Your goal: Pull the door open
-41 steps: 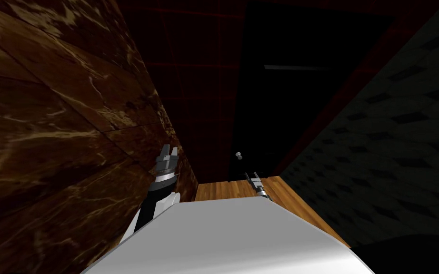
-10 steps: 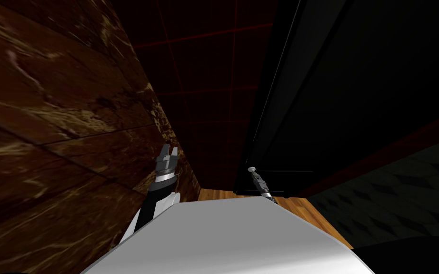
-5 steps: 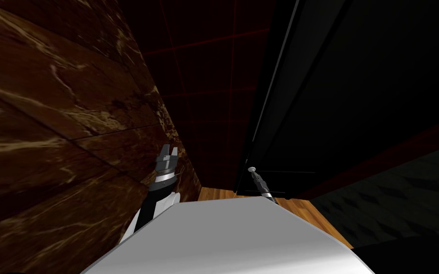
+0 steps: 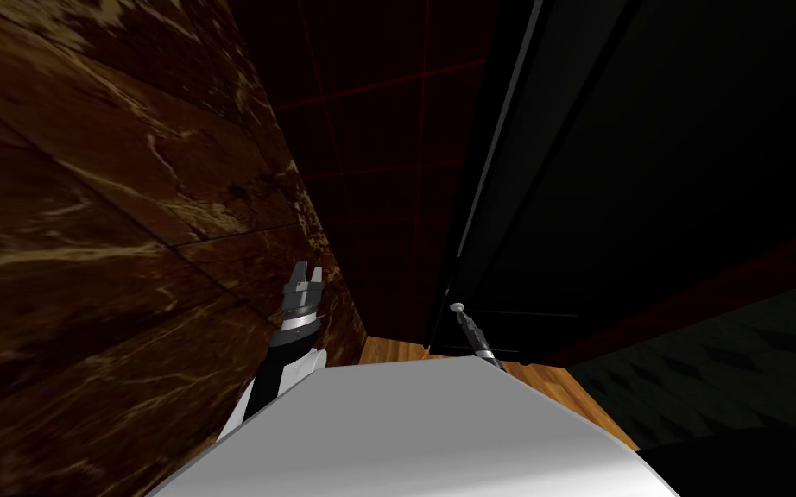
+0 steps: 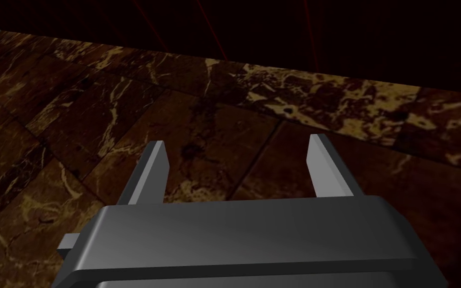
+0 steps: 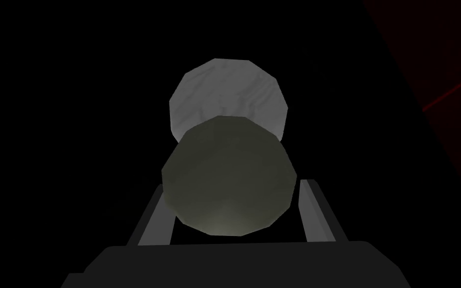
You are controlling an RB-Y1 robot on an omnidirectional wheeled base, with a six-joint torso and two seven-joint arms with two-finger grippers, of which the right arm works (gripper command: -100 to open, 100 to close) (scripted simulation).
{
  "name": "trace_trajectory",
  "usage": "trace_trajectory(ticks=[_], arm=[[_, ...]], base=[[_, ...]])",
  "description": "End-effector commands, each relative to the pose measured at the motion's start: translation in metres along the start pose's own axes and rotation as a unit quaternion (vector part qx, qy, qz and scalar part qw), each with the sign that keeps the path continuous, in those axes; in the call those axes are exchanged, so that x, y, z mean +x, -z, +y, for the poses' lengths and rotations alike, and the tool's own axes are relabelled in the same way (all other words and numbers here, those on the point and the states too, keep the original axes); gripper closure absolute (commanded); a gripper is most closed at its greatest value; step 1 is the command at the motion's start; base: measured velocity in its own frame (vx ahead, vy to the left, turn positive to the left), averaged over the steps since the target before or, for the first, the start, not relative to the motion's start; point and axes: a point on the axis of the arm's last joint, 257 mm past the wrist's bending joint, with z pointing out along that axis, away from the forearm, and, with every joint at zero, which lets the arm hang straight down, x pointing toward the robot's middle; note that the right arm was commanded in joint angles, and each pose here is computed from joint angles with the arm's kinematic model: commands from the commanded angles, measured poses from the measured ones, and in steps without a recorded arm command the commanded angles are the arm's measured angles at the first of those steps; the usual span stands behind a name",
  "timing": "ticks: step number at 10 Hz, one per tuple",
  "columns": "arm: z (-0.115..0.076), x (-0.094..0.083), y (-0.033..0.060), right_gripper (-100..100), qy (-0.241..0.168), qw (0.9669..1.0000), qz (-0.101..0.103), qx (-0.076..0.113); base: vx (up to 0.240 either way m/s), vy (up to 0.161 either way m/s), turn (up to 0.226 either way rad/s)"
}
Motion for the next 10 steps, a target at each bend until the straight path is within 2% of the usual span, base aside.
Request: trace_trajectory(ticks=[1, 2, 3, 4, 5, 6, 7, 8, 9, 10], arm=[[0.0103, 0.0072, -0.0005, 100, -0.042, 0.9991, -0.001, -0.007], [0.0103, 0.0072, -0.0005, 100, -0.048, 0.9988, -0.001, -0.007], [0.0104, 0.0057, -0.0002, 100, -0.072, 0.9973, -0.005, -0.006], [0.0104, 0.0057, -0.0002, 100, -0.075, 0.9972, -0.005, -0.006], [0.0104, 0.0041, 0.0002, 100, -0.1, 0.9949, -0.009, -0.006], [0.0104, 0.0041, 0.0002, 100, -0.102, 0.9947, -0.009, -0.006], [0.0104, 0.0026, 0.0006, 100, -0.128, 0.9917, -0.012, -0.005], [0.0104, 0.0026, 0.0006, 100, -0.13, 0.9914, -0.012, -0.005], [0.0103, 0.0012, 0.001, 100, -0.156, 0.9875, -0.016, -0.004], [0.0103, 0.0012, 0.001, 100, -0.157, 0.9874, -0.016, -0.004]], base=[[-0.051, -0.026, 0.098], [-0.03, -0.015, 0.04], [-0.025, -0.017, 0.063], [-0.034, -0.016, 0.041], [-0.039, -0.004, 0.085], [-0.031, -0.003, 0.02], [-0.029, -0.009, 0.05], [-0.023, -0.016, 0.034], [-0.034, -0.023, 0.086], [-0.031, -0.017, 0.065]])
